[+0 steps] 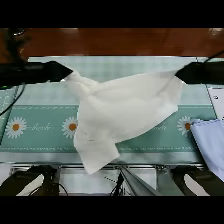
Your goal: Fold the shirts.
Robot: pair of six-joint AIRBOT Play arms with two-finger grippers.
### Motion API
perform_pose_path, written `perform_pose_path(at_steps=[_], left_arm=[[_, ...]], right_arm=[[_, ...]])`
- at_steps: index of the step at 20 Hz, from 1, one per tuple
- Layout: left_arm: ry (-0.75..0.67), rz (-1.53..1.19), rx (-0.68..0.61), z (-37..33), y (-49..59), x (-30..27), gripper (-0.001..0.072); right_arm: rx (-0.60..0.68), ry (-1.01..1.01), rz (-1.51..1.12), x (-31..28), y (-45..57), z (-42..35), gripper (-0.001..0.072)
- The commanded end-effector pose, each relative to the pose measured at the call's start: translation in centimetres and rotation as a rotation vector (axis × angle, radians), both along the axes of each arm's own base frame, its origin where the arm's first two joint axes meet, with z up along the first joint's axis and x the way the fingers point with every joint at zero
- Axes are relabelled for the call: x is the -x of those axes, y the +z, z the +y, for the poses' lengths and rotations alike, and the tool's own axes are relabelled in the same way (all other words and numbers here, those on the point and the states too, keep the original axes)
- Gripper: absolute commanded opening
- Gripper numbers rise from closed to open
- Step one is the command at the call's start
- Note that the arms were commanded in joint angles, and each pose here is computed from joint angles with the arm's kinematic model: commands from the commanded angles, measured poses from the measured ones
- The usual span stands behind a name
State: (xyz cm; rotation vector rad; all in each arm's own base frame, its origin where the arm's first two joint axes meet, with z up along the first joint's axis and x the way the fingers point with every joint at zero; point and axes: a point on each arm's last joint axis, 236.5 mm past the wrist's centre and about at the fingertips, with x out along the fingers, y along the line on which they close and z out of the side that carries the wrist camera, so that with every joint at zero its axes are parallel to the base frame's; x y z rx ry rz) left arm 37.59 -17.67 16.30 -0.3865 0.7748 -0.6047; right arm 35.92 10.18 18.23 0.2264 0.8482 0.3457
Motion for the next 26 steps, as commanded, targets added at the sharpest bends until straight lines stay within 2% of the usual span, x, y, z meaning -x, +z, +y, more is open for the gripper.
perform_pose_path(at_steps=[1, 5, 6, 7, 8, 10, 12, 15, 17, 18, 20, 24, 26], left_arm=[[0.053, 0.104, 0.035, -2.5, -7.8, -6.0, 0.0018], [0.051, 0.249, 0.203, -5.5, -10.2, -9.3, 0.0020], [0.035, 0.279, 0.233, -6.2, -10.4, -9.3, 0.0109], [0.002, 0.306, 0.234, -6.7, -10.8, -8.9, 0.0530], [-0.038, 0.340, 0.232, -7.0, -11.0, -8.0, 0.0705], [-0.130, 0.424, 0.168, -5.2, -11.7, -5.5, 0.0702], [-0.139, 0.574, 0.115, 0.1, -12.7, -2.8, 0.0701], [-0.033, 0.719, 0.040, 9.4, -14.0, 1.6, 0.0701], [0.024, 0.740, 0.072, 11.8, -15.4, 5.5, 0.0701], [0.046, 0.766, 0.092, 12.2, -16.8, 8.0, 0.0701], [0.097, 0.838, 0.142, 12.0, -20.1, 12.6, 0.0701], [0.212, 0.897, 0.250, 10.1, -23.8, 17.0, 0.0701], [0.191, 0.949, 0.250, 8.6, -25.1, 18.9, 0.0701]], right_arm=[[-0.120, -0.119, 0.017, -8.1, -4.6, -0.7, 0.0025], [-0.253, -0.150, 0.114, -13.5, -9.1, 0.6, 0.0027], [-0.291, -0.156, 0.137, -14.5, -9.9, 1.2, 0.0108], [-0.331, -0.165, 0.153, -15.3, -10.2, 1.4, 0.0423], [-0.364, -0.167, 0.167, -15.8, -10.3, 1.6, 0.0635], [-0.381, -0.164, 0.186, -16.0, -9.5, 0.1, 0.0627], [-0.346, -0.161, 0.234, -14.2, -8.3, -3.6, 0.0625], [-0.185, -0.203, 0.359, -8.5, -8.9, -11.3, 0.0624], [-0.080, -0.317, 0.397, -4.5, -10.3, -16.1, 0.0624], [-0.080, -0.378, 0.391, -2.7, -11.3, -17.3, 0.0624], [-0.160, -0.478, 0.362, 0.3, -13.8, -17.1, 0.0618], [-0.364, -0.430, 0.301, 4.5, -15.8, -10.6, 0.0618], [-0.375, -0.426, 0.317, 6.0, -16.9, -9.6, 0.0618]])
